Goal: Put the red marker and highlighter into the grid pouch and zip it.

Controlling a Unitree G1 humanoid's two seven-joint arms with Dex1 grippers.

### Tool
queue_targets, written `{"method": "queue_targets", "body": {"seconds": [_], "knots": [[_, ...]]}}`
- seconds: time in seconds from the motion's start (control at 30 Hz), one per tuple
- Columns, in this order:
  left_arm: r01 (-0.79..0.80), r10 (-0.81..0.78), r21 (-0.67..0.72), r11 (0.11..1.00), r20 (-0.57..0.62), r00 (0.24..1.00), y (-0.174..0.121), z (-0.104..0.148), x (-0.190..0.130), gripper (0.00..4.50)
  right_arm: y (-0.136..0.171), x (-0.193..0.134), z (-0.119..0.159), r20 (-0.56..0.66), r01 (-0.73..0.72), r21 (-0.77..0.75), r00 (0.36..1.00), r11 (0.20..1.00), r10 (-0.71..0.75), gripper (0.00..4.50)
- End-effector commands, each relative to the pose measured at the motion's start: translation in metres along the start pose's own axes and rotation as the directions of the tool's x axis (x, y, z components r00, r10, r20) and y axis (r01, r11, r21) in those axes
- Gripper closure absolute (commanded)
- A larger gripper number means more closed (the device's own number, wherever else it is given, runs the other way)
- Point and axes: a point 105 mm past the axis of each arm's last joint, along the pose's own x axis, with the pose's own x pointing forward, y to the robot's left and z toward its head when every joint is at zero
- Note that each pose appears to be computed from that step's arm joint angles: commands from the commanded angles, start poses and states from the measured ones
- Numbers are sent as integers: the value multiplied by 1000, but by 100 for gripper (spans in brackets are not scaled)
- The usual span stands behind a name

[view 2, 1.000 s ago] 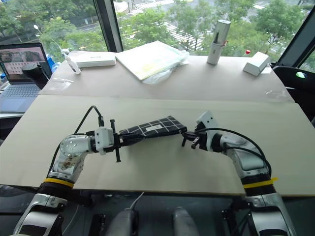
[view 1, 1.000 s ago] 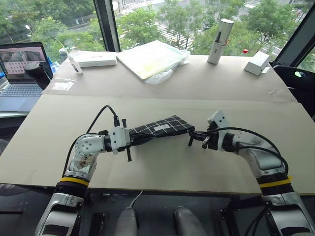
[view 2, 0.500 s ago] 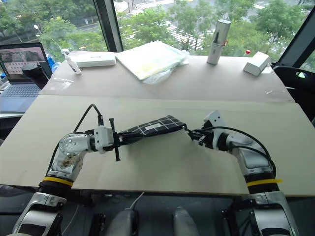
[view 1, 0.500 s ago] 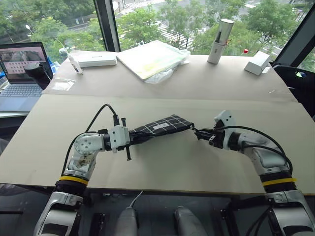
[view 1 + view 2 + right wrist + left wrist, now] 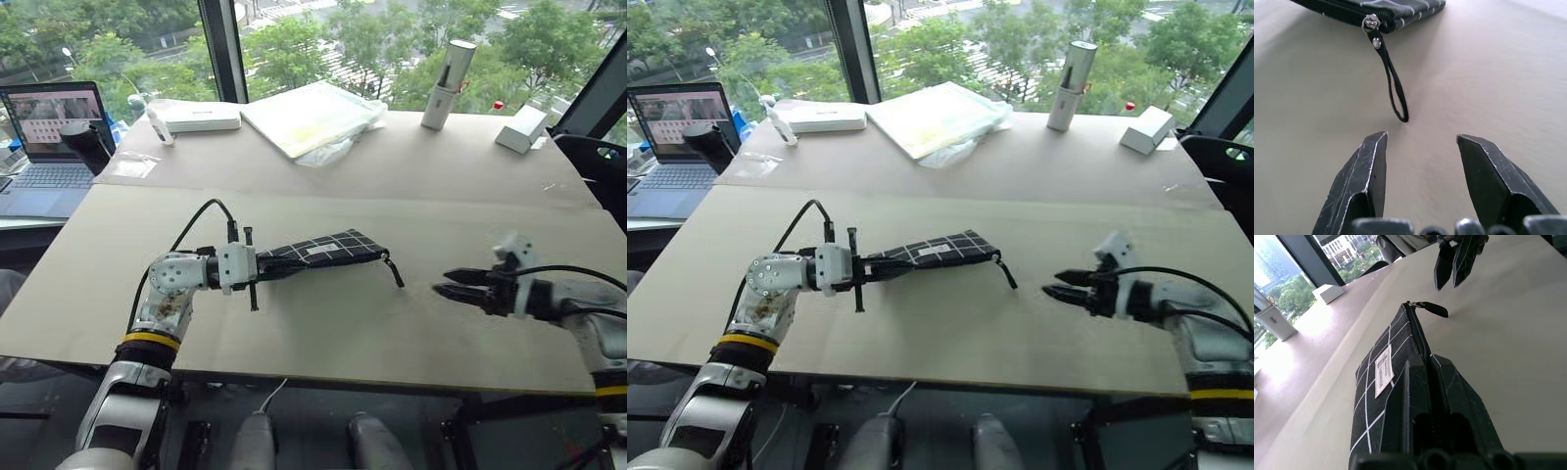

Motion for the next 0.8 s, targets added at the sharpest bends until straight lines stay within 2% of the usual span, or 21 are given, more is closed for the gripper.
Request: {"method": "queue_targets", "body": {"seconds": [0.03, 0.2, 0.33, 0.4, 0.43, 0.5, 0.53, 0.57, 0.63, 0.73, 0.8], "knots": [[63, -68, 78, 995, 67, 995, 5, 11, 14, 450, 13, -22, 19, 97, -23, -51, 995, 998, 28, 197], [124, -137, 105, 987, 127, 982, 4, 15, 38, 450, 26, -22, 13, 129, -12, -21, 992, 1000, 15, 197], [176, -191, 124, 977, 128, 973, 0, 12, 52, 450, 32, -16, 11, 141, -2, -12, 990, 1000, 4, 197], [189, -197, 71, 979, 118, 973, 0, 4, 55, 375, 34, -13, 9, 141, 6, -7, 990, 1000, -5, 193], [195, -201, 64, 979, 119, 972, -1, 2, 55, 360, 34, -13, 9, 142, 9, -5, 990, 1000, -9, 193], [161, -170, 75, 984, 131, 977, 4, 5, 53, 281, 34, -14, 8, 140, 19, -2, 990, 1000, -19, 193], [146, -156, 78, 986, 137, 978, 6, 6, 52, 261, 33, -14, 8, 139, 23, -1, 990, 1000, -22, 193], [132, -143, 83, 988, 140, 980, 8, 7, 51, 211, 32, -15, 7, 138, 27, 2, 990, 1000, -27, 193], [101, -112, 79, 992, 136, 984, 10, 6, 46, 143, 30, -15, 7, 137, 35, 4, 990, 999, -35, 193], [44, -38, -39, 998, 153, 988, 16, 7, 35, 26, 24, -14, 8, 141, 50, 6, 989, 999, -50, 193], [29, -3, -151, 988, 164, 986, 17, 9, 29, 11, 20, -13, 8, 141, 56, 5, 988, 998, -56, 193]]}}
